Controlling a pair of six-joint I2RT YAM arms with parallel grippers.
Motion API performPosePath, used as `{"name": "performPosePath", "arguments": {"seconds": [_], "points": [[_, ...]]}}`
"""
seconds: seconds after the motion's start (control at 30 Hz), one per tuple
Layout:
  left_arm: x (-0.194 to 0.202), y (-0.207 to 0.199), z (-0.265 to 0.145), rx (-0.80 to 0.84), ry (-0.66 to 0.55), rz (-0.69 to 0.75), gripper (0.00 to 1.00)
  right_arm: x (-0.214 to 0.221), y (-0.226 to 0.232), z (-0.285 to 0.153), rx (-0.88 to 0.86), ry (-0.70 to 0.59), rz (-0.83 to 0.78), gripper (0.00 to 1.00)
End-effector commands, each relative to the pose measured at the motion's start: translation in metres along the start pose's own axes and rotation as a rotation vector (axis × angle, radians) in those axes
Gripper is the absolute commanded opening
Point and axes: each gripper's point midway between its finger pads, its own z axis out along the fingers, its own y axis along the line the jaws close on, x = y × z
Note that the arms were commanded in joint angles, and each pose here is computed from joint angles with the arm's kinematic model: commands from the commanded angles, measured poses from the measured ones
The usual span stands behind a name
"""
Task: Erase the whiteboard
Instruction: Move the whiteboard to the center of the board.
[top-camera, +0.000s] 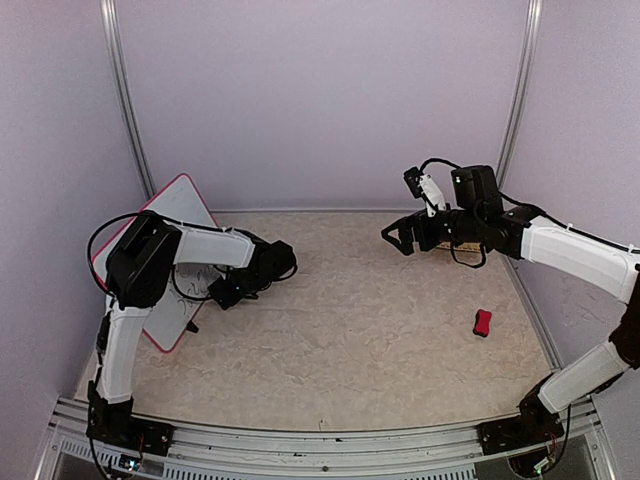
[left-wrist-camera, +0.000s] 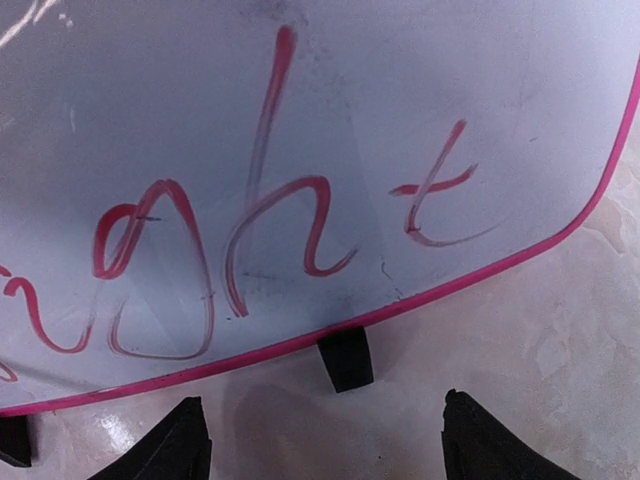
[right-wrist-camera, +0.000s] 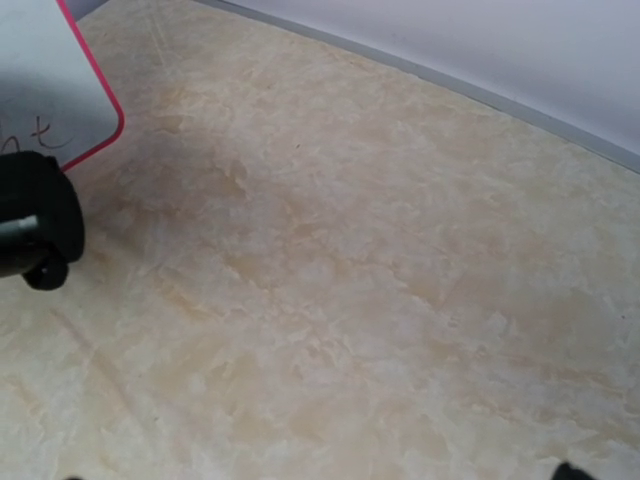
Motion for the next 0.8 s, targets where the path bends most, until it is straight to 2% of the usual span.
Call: {"name": "performPosePath", "arguments": {"seconds": [0.0,0.1,0.2,0.77], "points": [[0.005,-0.004,0.011,-0.024,0.012,-0.015,0.77,-0.014,0.005,-0.004,-0.016,-0.036,-0.016,1.00],[0.006,-0.005,0.015,-0.031,0.015,-0.015,0.76,-0.013,0.006,-0.004,-0.020,-0.036,-0.016,1.00],[0.005,-0.008,0.016,-0.030,0.013,-0.019,0.68,-0.013,0.007,-0.004,-0.024,-0.036,-0.016,1.00],[-0.001,-0.007,0.028,-0.069,-0.010,-0.025,0.53,-0.015,0.010,-0.006,-0.045,-0.047,-0.015,1.00]]}}
